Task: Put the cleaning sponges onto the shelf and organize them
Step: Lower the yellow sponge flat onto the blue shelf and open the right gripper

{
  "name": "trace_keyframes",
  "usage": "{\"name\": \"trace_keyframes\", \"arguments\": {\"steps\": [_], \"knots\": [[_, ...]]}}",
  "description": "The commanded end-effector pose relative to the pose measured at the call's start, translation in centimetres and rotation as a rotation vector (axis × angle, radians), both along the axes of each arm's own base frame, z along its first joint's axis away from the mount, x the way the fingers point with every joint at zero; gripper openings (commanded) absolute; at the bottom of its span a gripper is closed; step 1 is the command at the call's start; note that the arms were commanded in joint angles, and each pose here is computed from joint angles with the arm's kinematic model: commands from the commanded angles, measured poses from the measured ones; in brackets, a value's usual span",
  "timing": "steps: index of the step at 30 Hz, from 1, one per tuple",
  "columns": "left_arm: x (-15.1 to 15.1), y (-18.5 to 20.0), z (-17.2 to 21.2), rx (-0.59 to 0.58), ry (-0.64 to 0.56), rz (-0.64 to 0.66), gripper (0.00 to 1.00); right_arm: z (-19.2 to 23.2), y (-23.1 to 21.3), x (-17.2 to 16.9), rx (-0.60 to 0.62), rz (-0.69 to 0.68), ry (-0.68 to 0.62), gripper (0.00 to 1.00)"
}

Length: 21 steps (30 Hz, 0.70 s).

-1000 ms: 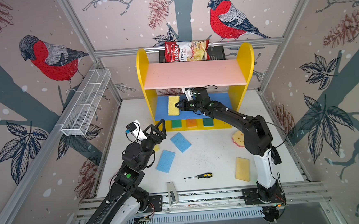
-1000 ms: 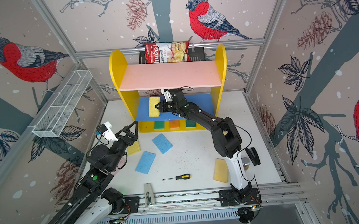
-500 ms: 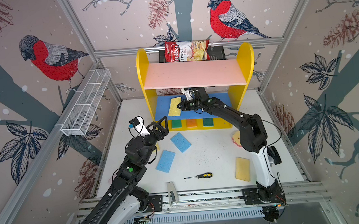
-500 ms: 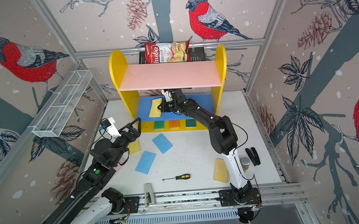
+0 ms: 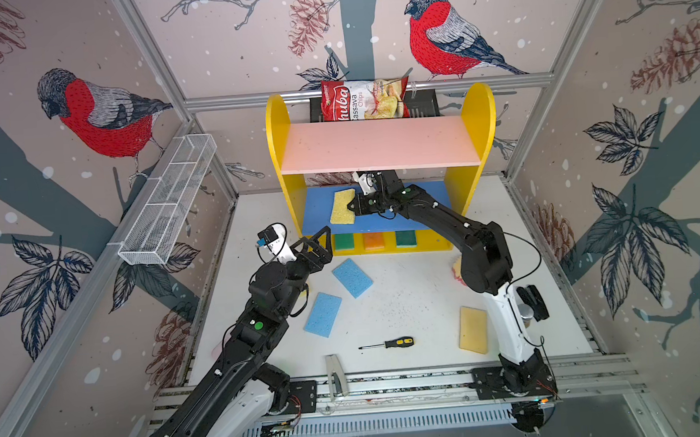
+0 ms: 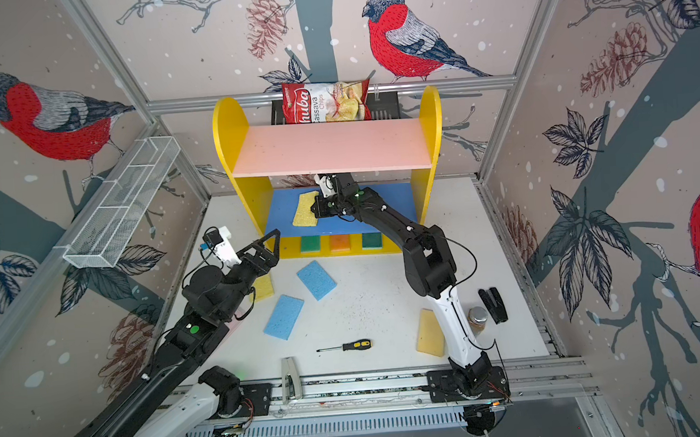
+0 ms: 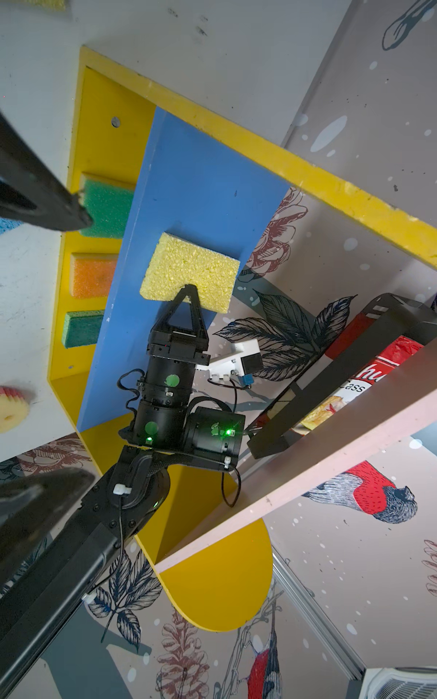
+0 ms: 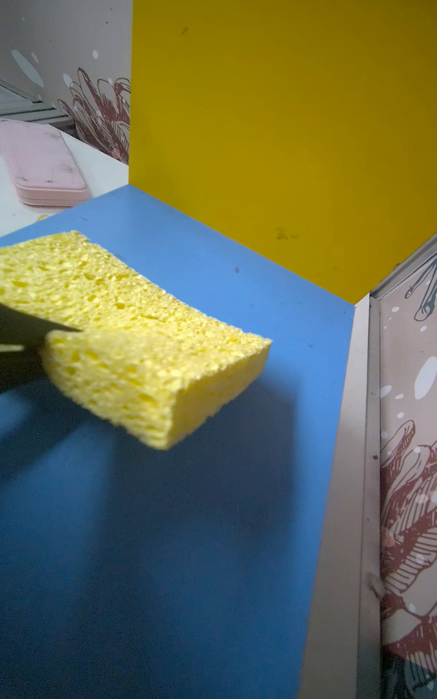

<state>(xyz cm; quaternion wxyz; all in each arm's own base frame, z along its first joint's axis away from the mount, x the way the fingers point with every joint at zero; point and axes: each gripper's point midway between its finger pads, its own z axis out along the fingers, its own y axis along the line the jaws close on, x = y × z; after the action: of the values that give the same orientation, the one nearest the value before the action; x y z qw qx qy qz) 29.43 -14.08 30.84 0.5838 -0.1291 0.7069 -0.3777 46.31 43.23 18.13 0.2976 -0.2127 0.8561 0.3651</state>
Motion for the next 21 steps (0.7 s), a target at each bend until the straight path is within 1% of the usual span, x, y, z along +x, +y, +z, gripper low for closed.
{"name": "trace_keyframes", "arguments": {"steps": [1, 7, 11, 17, 19, 21], "knots": [[0.5, -0.4, -0.4, 0.019, 0.021, -0.01, 0.95, -0.7, 0.0, 0.2, -0.048, -0.004, -0.025, 0.0], [1.7, 0.0, -1.1, 0.053, 0.043, 0.044, 0.95, -0.7, 0.5, -0.1, -0.102, -0.004, -0.062, 0.03], [2.2, 0.0, -1.0, 0.085, 0.052, 0.061, 0.94, -0.9, 0.5, -0.4, -0.12, 0.005, -0.067, 0.0], [2.6, 0.4, -2.0, 0.122, 0.101, 0.088, 0.94, -1.2, 0.2, -0.7, -0.15, 0.011, -0.072, 0.0], [2.8, 0.5, -2.3, 0.138, 0.117, 0.1, 0.94, -1.1, 0.1, -0.6, -0.156, 0.005, -0.077, 0.04], [2.9, 0.6, -2.4, 0.155, 0.127, 0.105, 0.94, -1.1, -0.1, -0.6, -0.161, -0.002, -0.075, 0.15]]}}
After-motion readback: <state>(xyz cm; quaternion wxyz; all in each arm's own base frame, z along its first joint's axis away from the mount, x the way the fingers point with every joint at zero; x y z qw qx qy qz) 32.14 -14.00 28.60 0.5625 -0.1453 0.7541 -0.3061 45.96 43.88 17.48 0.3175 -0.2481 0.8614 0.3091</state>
